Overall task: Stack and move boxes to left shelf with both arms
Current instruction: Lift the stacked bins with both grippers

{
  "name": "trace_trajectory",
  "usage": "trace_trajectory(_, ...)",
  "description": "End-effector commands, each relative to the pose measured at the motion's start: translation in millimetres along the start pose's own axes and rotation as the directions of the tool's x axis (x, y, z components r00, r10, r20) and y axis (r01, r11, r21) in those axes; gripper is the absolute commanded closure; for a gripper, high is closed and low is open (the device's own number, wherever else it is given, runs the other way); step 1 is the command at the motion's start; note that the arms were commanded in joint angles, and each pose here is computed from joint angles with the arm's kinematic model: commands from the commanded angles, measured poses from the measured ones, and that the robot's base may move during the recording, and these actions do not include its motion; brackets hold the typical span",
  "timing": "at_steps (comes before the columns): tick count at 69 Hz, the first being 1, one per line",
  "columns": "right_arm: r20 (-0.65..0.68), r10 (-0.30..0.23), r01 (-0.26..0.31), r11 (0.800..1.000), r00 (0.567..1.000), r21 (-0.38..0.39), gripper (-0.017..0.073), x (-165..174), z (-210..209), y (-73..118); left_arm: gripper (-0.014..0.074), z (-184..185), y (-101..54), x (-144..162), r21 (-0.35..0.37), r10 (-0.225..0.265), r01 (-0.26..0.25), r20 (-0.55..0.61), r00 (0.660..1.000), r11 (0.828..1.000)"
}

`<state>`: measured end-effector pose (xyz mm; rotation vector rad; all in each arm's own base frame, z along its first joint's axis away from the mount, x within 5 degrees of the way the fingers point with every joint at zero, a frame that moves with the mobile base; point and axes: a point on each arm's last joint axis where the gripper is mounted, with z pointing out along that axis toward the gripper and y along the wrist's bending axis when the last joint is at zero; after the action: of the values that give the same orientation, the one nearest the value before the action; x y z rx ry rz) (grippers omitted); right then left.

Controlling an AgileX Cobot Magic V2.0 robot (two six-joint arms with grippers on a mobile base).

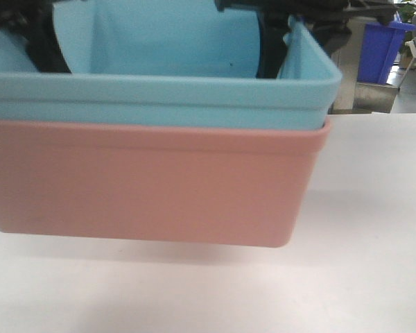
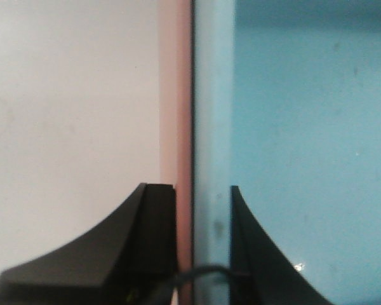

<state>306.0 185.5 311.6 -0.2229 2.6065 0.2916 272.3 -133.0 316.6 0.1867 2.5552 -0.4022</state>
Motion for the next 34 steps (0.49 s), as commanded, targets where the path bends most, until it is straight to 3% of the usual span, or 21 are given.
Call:
trace_trajectory(1,0.122,-0.027,0.029,0.999,0.992,-0.021,0.0503,-8.1,-32.2,7.7,0.0605,-49.4,-15.9,-7.8,0.073,-0.059,0.048,0.166,0.984,0.996)
trace_trajectory(21,0.139,-0.052,0.057,0.998,0.989,-0.032,0.0503,14.1,-39.2,54.7,0.0605,-77.5,-39.5,19.1,-0.074,0.026,-0.013,0.178,0.984,0.997)
trace_trajectory(34,0.201,-0.083,0.082,0.997,0.976,0.012,0.0503,32.1,-61.4,78.6,0.0605,-93.0,-60.9,34.2,-0.037,0.077,-0.071,0.196,0.978,0.997)
